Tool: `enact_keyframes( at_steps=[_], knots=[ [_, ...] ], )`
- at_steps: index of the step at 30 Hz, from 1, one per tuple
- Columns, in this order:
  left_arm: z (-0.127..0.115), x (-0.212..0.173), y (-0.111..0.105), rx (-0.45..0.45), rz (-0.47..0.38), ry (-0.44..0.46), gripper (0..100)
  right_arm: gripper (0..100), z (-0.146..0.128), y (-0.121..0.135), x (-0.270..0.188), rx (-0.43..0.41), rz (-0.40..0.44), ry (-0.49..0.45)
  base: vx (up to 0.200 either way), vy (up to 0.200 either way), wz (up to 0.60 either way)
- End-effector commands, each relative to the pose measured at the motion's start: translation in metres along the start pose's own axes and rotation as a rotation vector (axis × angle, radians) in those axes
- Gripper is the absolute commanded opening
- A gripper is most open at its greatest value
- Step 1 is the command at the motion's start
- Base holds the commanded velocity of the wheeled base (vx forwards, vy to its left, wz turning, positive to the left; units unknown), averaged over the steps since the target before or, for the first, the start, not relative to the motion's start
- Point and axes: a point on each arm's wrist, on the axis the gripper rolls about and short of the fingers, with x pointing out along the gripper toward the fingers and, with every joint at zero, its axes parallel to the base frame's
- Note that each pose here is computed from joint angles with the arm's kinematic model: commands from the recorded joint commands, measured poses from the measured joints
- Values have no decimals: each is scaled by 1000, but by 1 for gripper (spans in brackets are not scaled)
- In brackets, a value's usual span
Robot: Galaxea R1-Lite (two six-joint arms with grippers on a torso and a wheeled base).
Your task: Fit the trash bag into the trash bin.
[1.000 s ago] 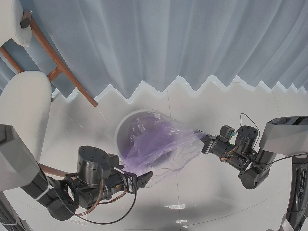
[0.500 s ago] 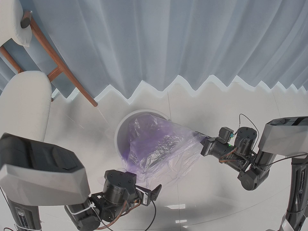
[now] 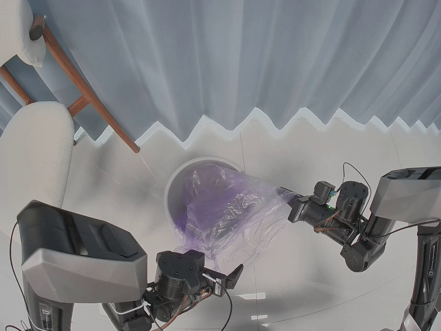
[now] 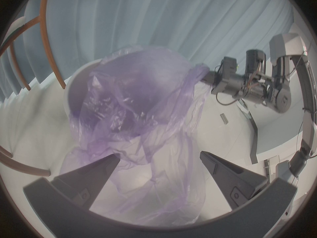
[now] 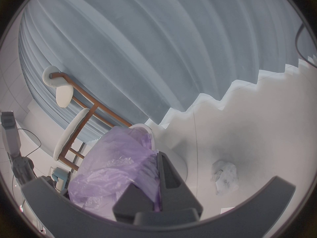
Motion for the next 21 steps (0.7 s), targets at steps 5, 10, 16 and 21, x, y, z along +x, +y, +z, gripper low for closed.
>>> enact_keyframes(
  at_steps=[5,10,16,21],
  knots=[
    [56,-30,4,-41,-9,-147,100,0,2,0,-3,2,1,-8,0,0,0],
    [54,-24,17,-13,59,-118,100,0,19,8,-8,-12,19,-52,0,0,0],
    [70,-10,35,-44,115,-194,100,0,23,18,-19,-13,32,-44,0,0,0],
    [86,-2,43,-64,134,-260,100,0,10,15,-12,-6,31,-13,0,0,0]
  ],
)
